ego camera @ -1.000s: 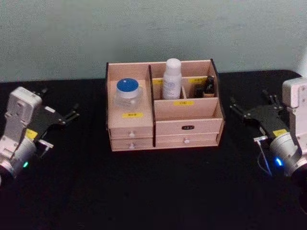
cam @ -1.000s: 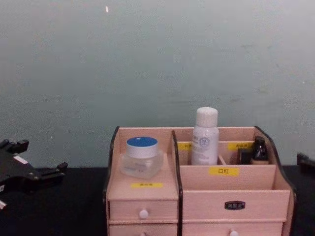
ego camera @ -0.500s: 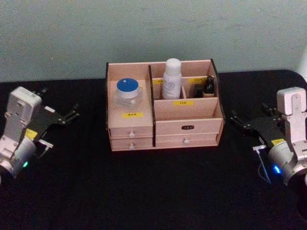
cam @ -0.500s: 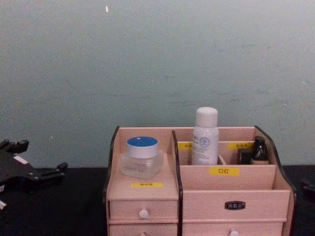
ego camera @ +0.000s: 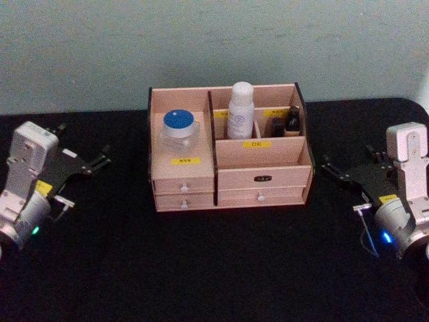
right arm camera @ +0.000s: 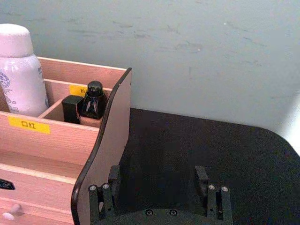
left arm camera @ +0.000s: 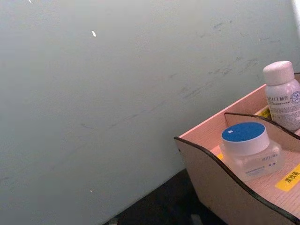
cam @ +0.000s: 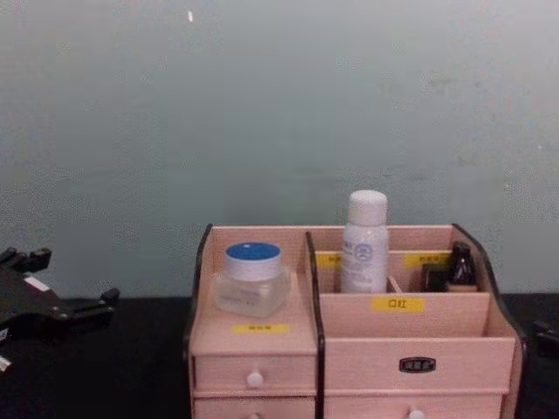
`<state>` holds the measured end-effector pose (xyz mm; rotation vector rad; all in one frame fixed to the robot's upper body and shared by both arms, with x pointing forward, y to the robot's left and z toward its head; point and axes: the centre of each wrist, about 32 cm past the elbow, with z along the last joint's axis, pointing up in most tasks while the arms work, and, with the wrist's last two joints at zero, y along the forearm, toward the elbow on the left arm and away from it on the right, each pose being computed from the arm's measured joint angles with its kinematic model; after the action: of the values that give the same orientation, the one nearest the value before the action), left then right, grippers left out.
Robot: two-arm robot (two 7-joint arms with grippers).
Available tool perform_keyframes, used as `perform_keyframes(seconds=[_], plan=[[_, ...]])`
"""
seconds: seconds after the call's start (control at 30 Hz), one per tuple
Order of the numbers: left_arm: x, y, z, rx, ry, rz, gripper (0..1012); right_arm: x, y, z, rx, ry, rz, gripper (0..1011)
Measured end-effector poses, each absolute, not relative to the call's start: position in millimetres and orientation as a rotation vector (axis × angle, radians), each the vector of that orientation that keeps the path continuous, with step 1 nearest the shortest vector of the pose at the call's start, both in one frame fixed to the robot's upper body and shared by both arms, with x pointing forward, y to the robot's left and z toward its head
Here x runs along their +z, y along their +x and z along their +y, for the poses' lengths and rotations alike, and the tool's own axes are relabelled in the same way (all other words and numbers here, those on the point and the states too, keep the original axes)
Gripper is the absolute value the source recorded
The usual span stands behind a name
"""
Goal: Pick up the facial cleanser and watermelon frost from the table and place them into the tiered storage box.
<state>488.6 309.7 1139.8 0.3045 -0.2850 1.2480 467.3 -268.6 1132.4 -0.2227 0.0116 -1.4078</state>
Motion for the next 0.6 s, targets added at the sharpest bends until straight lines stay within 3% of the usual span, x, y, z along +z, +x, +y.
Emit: perform_keyframes(seconds=[0.6], plan=[[1139.8,488.6,309.7,1.248,0.305,-0.285,1001,1133.3,467.5,-268.4,-1.405,-0.219,0.008,1000]])
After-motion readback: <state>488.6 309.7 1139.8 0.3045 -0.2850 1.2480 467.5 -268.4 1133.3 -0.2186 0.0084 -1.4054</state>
